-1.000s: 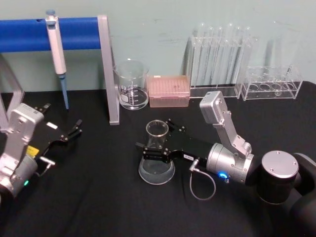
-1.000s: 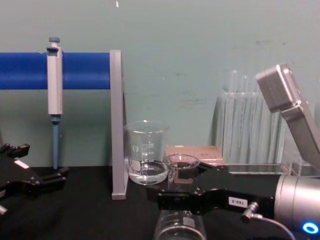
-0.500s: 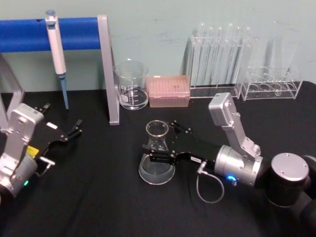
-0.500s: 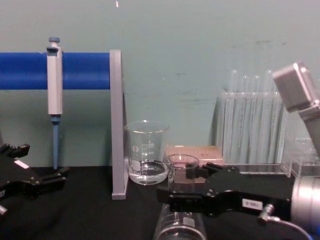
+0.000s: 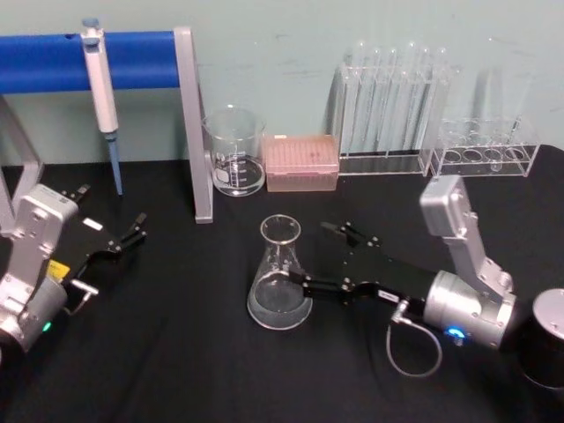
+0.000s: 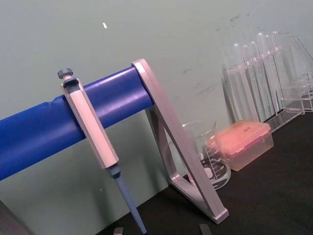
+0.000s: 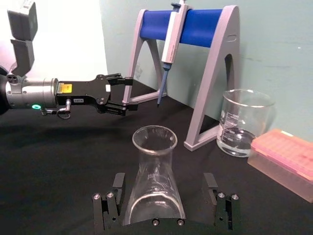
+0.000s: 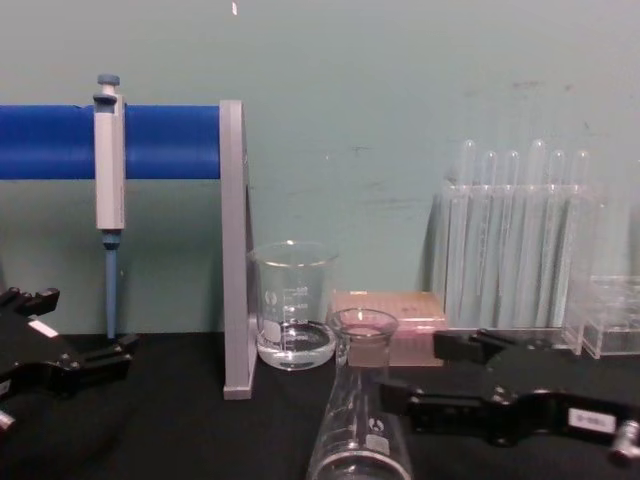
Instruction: Grasp the erlenmeyer flask with one hand, shake it three times, then place it back.
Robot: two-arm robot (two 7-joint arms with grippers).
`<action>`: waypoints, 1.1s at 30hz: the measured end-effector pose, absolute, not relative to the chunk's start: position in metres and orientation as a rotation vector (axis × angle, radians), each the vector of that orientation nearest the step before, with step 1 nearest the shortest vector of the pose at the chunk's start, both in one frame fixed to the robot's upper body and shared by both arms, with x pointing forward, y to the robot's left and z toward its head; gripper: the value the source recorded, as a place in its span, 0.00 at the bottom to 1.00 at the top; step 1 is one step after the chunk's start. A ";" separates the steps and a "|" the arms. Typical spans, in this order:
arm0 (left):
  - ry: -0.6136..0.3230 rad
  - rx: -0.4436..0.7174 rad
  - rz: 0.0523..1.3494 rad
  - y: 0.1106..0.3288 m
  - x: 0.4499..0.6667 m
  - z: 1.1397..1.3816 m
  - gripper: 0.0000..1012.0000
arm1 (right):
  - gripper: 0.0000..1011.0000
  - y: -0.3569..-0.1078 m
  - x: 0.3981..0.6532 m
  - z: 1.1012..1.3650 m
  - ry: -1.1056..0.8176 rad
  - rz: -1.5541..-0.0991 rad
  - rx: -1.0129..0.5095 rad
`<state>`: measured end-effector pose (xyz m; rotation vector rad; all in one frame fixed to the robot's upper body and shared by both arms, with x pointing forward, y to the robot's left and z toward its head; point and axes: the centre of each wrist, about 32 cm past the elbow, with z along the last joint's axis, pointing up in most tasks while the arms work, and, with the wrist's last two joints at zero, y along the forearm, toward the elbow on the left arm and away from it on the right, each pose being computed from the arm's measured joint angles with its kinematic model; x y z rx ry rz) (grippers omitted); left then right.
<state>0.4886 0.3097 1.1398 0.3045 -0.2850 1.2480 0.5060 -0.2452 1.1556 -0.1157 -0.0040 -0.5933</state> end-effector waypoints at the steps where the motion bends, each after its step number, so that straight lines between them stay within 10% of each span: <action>1: -0.285 0.304 1.248 0.310 0.489 1.140 0.99 | 0.99 -0.249 0.503 1.156 -0.005 -0.596 -0.114; 17: -0.285 0.304 1.248 0.310 0.489 1.140 0.99 | 0.99 -0.280 0.488 1.165 -0.022 -0.706 -0.075; 33: -0.285 0.304 1.248 0.310 0.489 1.140 0.99 | 0.99 -0.255 0.496 1.145 -0.045 -1.069 -0.012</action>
